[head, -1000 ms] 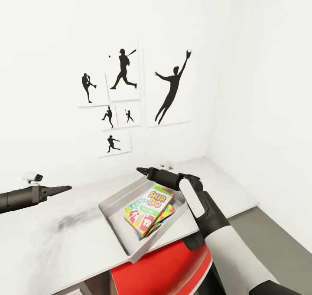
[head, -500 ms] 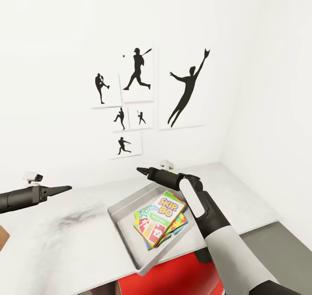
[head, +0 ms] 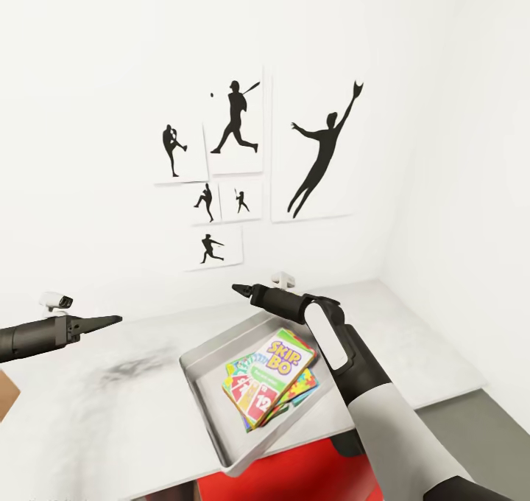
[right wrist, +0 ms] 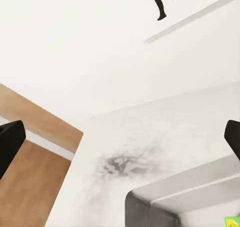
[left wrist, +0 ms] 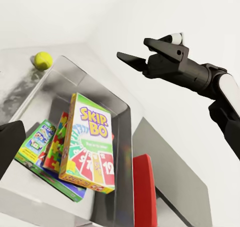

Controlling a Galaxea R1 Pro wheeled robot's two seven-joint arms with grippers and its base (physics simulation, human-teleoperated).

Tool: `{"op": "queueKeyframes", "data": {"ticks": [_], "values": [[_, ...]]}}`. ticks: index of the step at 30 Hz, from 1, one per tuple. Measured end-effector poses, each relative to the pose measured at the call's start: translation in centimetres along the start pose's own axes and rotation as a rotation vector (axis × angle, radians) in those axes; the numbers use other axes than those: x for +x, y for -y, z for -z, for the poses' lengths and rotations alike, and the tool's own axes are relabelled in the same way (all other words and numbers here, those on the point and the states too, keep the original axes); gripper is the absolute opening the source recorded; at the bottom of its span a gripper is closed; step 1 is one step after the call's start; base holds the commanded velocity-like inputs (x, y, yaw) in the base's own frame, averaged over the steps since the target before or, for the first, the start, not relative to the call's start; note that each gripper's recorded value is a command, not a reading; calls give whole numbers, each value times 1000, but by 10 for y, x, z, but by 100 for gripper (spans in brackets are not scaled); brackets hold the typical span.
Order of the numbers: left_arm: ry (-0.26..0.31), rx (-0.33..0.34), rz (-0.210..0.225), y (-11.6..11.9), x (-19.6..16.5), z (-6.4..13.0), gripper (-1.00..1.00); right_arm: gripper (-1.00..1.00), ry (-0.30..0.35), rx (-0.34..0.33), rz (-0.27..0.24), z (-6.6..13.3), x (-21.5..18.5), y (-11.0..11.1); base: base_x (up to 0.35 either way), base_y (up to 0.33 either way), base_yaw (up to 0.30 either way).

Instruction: Put all the toys in the child's room - the three board games (two on the bed and one on the table), the two jigsaw puzzles on the table, and the tennis ball on the table - inside the toy box on the table in the child's room.

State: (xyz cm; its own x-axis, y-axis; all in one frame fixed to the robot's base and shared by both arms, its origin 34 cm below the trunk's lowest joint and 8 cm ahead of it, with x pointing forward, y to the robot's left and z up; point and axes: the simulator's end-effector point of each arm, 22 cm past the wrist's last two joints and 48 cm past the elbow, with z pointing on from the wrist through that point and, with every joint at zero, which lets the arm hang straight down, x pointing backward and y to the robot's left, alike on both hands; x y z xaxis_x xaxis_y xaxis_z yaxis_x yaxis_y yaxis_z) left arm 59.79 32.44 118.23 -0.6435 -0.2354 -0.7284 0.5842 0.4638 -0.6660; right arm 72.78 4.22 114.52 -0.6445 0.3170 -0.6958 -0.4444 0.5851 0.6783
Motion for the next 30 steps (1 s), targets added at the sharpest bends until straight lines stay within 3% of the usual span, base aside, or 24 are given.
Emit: {"op": "queueKeyframes", "data": {"ticks": [30], "values": [[0,0,0,0,0,0,100,100,0,1,1,0,0,0,72,-14,3]]}}
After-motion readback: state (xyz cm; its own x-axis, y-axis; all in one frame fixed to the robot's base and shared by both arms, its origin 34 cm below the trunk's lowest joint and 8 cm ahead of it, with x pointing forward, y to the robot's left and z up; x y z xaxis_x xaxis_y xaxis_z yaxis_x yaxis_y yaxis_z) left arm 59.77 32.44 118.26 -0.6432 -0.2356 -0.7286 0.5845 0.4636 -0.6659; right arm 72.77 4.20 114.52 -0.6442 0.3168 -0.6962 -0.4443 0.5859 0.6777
